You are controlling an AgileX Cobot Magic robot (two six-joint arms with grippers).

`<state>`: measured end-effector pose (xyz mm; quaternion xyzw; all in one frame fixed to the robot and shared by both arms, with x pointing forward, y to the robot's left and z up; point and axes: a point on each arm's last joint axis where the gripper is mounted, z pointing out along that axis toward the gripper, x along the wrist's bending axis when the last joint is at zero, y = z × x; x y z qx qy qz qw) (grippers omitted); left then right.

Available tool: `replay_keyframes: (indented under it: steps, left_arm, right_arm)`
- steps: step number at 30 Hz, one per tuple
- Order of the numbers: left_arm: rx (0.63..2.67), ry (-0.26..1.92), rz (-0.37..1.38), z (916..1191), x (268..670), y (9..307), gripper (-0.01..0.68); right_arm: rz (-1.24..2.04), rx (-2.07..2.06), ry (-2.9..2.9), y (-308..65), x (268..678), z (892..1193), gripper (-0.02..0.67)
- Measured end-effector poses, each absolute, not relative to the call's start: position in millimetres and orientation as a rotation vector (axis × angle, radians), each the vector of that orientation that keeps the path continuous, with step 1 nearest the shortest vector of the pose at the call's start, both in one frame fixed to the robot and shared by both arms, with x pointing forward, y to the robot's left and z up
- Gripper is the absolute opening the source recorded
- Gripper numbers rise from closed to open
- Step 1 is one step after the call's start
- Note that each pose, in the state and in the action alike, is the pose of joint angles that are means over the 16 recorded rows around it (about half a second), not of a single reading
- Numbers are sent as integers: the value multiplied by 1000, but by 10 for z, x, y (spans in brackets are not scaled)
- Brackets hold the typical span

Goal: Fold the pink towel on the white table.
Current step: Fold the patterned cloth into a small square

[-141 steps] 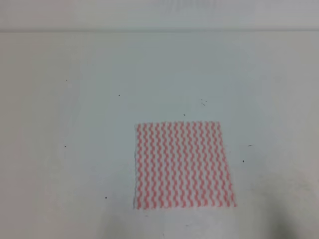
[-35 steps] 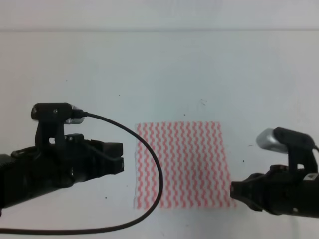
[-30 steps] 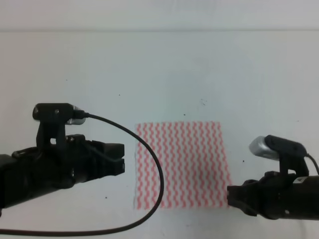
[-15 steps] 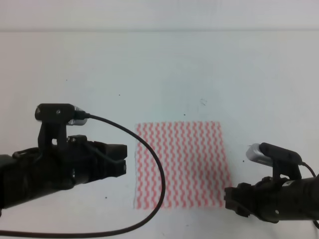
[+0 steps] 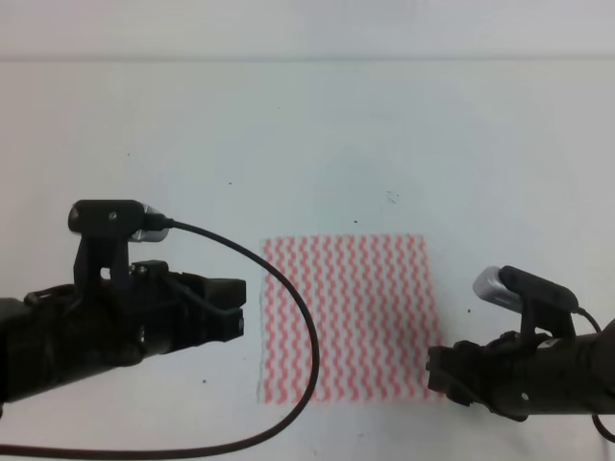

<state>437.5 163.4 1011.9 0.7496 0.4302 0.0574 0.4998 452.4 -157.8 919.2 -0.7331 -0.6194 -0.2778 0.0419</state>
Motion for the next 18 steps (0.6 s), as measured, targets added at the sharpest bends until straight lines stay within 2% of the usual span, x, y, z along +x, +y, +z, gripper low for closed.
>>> replay_keyframes:
  steps: [18]
  left_arm:
    - [1812,1033,133,10126,4366,1631,-4]
  right_arm:
    - [-789,-2178,-1874,-1494,4540,9187,272]
